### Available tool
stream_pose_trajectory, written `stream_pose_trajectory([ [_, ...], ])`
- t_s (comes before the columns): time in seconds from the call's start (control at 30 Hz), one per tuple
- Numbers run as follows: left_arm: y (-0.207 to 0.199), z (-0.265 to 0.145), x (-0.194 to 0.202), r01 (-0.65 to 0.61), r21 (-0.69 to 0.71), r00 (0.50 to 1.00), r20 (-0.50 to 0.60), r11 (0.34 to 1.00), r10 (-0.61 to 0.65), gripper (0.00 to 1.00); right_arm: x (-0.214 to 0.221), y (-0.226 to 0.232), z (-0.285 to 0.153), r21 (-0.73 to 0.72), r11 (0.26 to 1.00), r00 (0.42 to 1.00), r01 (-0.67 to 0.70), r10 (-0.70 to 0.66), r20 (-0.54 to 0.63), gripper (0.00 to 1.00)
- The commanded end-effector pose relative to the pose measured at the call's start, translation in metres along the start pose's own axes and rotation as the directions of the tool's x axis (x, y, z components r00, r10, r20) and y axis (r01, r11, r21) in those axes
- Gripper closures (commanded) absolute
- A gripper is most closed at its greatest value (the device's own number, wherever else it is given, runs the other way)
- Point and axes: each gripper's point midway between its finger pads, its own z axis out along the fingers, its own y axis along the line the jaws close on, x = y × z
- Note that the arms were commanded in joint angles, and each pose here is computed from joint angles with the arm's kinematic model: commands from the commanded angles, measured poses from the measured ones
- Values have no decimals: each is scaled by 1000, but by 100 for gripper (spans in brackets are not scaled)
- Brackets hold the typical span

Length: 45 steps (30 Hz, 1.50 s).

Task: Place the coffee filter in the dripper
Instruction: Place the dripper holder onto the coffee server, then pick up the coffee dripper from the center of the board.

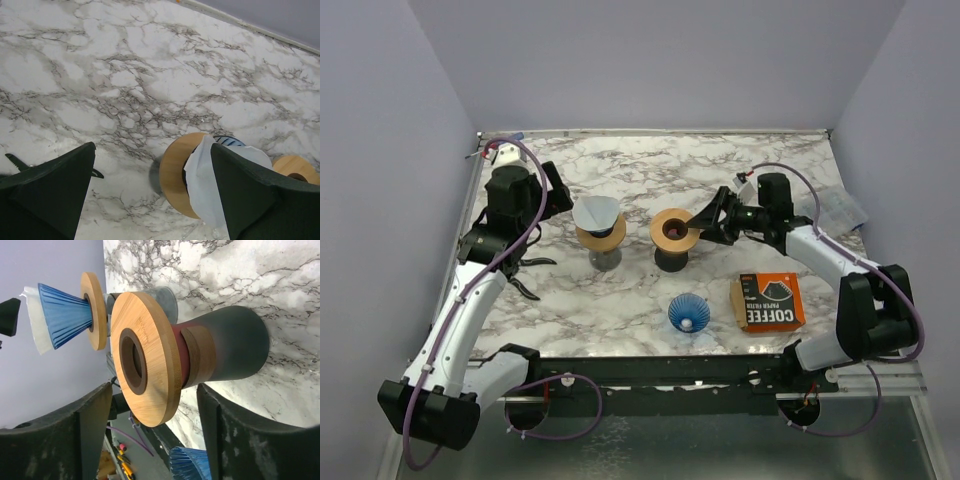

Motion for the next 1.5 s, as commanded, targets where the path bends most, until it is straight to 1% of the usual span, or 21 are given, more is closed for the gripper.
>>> stream_pose_trajectory([
  [0.0,-12,-9,-9,-4,82,999,40,997,0,1,-10,12,-10,8,999,998,48,-49,43,23],
  [0.13,-17,-14,-11,-11,118,999,54,993,5,1,-12,15,-16,18,996,994,82,-83,77,9],
  [0.23,-32,-20,-14,-17,208,998,63,978,4,1,-14,17,-22,35,994,988,106,-109,108,1],
  [0.4,-61,-34,-17,-2,373,997,71,928,-27,1,-15,18,-27,53,990,983,129,-135,122,0],
  [0.53,-85,-46,-14,20,503,999,34,864,-42,1,-13,17,-28,58,990,983,128,-134,122,0],
  [0.6,-100,-52,-8,67,577,997,-10,814,-75,1,-12,15,-28,63,990,984,124,-131,122,0],
  [0.7,-122,-64,0,156,684,988,-92,713,-128,1,-10,13,-28,67,991,985,119,-127,121,0],
  [0.8,-136,-73,11,180,736,984,-129,653,-126,1,-9,12,-28,68,991,985,117,-124,116,0],
  [0.93,-159,-89,35,170,775,985,-152,609,-82,1,-9,10,-27,73,991,986,114,-122,114,0],
  [1.0,-170,-95,55,179,784,981,-189,594,-46,1,-10,8,-27,78,991,986,111,-120,114,0],
  [1.1,-186,-101,87,199,792,967,-253,577,12,1,-10,5,-27,83,991,987,103,-112,114,0],
  [1.23,-203,-106,135,187,791,946,-305,582,111,1,-10,1,-28,72,994,990,86,-94,109,0],
  [1.37,-211,-106,180,113,768,925,-313,630,217,1,-11,-10,-35,73,996,991,54,-63,115,0],
  [1.47,-210,-103,208,-6,736,904,-286,677,318,1,-12,-19,-41,74,997,992,29,-38,122,0],
])
